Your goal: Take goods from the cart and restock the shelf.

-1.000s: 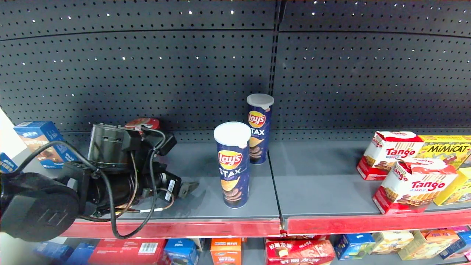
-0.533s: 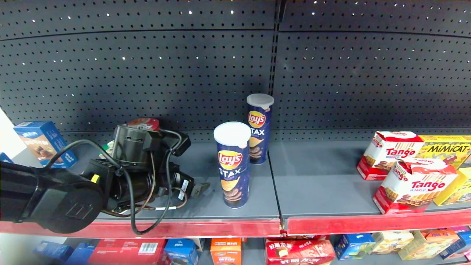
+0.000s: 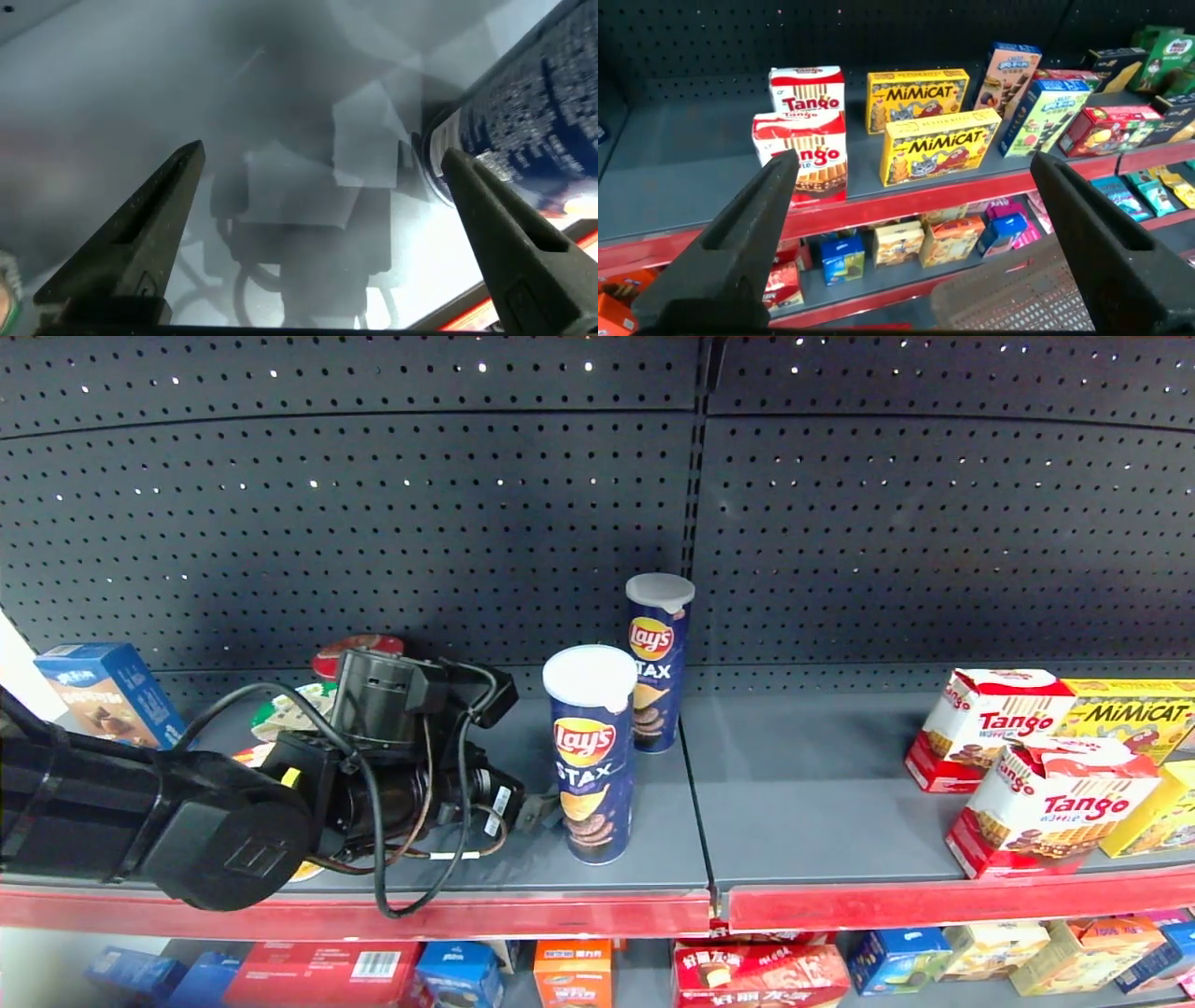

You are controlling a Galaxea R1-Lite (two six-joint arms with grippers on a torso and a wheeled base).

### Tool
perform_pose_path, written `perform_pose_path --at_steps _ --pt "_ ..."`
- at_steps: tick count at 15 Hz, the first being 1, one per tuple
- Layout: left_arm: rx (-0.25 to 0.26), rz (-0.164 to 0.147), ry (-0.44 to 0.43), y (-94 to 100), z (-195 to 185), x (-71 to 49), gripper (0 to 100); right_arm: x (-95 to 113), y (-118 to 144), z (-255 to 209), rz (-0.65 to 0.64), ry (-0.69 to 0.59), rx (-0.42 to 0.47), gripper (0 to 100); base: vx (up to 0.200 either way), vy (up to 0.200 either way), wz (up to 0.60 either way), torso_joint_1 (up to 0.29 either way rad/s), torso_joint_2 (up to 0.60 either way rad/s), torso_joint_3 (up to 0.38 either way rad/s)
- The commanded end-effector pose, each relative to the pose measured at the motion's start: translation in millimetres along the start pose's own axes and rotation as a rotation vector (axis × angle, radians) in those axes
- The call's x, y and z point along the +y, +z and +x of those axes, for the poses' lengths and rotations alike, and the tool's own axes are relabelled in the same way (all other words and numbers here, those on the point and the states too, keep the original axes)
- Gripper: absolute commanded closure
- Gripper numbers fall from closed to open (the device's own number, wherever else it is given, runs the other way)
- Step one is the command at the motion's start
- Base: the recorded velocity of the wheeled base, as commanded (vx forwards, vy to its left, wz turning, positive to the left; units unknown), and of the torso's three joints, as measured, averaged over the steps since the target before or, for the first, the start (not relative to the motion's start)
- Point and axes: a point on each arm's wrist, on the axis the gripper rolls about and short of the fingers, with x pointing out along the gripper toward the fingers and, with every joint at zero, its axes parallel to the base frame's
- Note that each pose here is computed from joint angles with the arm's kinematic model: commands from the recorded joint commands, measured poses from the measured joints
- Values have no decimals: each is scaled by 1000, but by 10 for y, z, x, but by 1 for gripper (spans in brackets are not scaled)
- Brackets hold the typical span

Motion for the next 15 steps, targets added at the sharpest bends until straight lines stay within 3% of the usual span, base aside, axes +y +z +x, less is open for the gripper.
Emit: perform_pose_path --at_steps 1,5,15 --pt "2 4 -6 0 20 -24 0 3 0 12 -2 0 5 0 0 0 0 0 0 0" --pt "-23 2 -5 17 38 -27 0 5 2 20 -3 0 8 0 0 0 0 0 0 0" --pt "-29 15 -19 57 105 -149 0 5 2 20 -3 0 8 0 0 0 0 0 0 0"
